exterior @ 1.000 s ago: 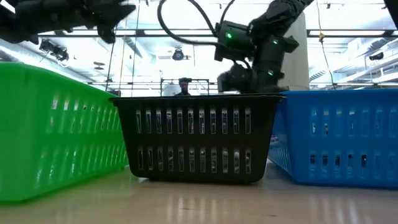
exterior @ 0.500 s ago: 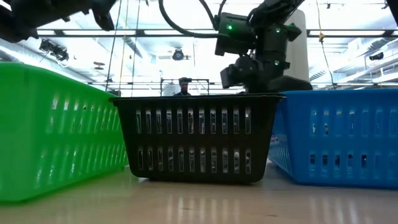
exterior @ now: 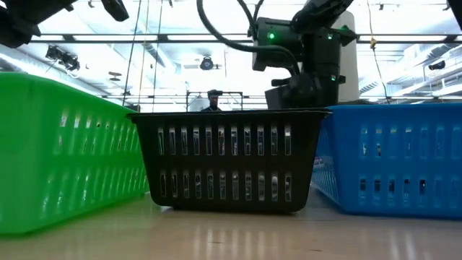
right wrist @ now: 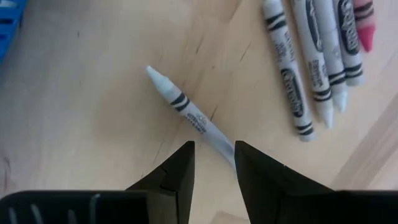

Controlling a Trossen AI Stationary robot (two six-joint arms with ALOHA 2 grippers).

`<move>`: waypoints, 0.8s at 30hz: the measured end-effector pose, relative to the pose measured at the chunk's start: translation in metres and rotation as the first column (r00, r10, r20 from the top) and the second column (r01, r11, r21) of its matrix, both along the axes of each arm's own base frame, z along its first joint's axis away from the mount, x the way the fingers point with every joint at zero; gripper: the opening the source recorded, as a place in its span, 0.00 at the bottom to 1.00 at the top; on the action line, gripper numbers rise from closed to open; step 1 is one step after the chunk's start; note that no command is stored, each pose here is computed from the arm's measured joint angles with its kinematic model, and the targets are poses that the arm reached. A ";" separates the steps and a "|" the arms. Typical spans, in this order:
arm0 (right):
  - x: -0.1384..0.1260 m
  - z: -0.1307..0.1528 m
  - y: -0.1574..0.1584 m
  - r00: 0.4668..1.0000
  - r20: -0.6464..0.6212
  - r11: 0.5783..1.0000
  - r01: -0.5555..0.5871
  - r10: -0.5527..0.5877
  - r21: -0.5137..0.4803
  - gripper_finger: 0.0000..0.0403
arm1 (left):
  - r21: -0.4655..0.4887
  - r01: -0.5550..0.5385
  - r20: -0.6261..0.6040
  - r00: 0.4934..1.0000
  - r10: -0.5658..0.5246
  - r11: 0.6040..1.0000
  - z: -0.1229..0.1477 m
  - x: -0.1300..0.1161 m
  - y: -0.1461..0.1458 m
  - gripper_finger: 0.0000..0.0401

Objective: Sort crayons
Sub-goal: Put the white crayon into the black bin

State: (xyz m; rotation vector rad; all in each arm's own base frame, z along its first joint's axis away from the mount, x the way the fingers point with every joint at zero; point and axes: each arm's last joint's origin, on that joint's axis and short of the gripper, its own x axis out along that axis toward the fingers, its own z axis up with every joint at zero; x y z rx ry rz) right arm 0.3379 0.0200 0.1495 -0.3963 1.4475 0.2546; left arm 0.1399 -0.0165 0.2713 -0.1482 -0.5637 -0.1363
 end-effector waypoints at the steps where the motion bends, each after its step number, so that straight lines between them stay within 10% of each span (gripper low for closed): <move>1: 0.000 0.000 0.000 1.000 0.004 1.000 -0.003 0.003 -0.008 0.31 | 0.001 0.005 0.006 1.000 -0.005 1.000 0.000 0.000 -0.001 0.39; 24: -0.002 -0.014 0.004 0.995 -0.092 0.999 -0.029 0.028 -0.012 0.31 | 0.097 0.001 -0.161 0.987 0.015 0.995 0.020 0.037 -0.017 0.39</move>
